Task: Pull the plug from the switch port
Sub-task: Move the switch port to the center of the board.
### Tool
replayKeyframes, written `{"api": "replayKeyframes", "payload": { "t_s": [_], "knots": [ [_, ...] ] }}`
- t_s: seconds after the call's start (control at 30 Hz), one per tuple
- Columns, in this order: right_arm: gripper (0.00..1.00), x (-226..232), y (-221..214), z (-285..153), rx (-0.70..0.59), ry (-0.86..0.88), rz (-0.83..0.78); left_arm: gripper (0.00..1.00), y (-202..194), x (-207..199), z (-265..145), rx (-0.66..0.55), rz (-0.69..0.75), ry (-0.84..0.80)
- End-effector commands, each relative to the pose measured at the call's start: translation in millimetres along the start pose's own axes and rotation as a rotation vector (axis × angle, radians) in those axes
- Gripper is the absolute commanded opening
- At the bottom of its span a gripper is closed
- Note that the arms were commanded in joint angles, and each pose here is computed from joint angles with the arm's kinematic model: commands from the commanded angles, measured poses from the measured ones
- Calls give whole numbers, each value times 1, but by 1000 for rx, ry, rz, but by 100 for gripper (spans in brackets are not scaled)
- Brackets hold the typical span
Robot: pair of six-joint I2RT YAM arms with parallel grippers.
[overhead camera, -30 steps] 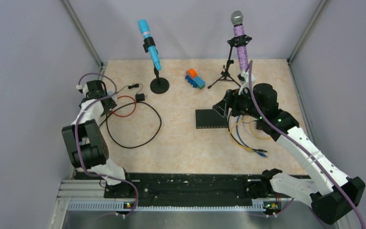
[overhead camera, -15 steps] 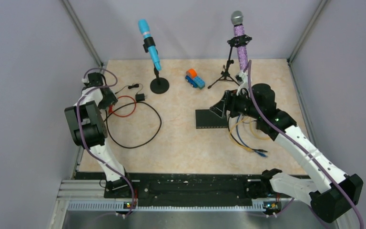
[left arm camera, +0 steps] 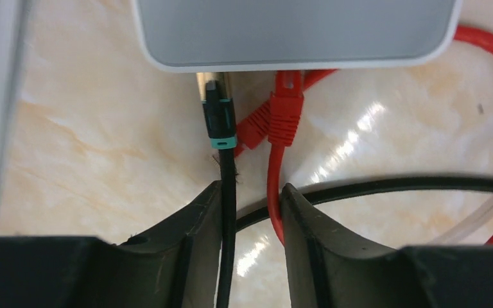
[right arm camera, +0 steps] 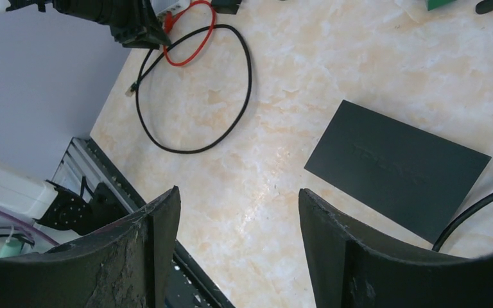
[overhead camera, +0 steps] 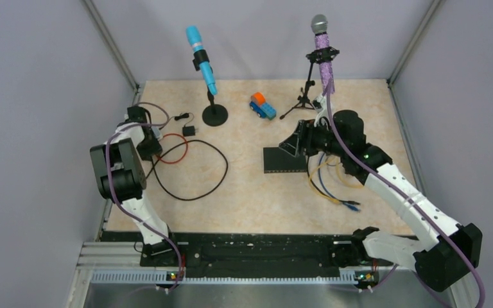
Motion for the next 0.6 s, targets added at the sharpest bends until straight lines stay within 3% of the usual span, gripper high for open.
{"api": "replayKeyframes", "payload": {
  "t_s": [0.0, 0.17, 0.57],
  "knots": [
    [66, 5, 4, 7, -18, 39, -4, 41, -27, -31, -25, 31, 91, -94],
    [66, 4, 1, 10, -8, 46, 5, 35, -60, -57, -37, 76, 57, -224],
    [66, -2, -4, 7, -19, 22, 22, 37, -158, -107, -67, 220, 167, -267]
  ]
}}
Point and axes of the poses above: each gripper's point midway between its finger pads, its own z axis out along the fingers, its own x axis along the line the jaws close on, y = z × x, the point moved 7 cm from there along -z, back along the fingers, and after that the axes turned 12 degrees about z, right-handed, at the moved point
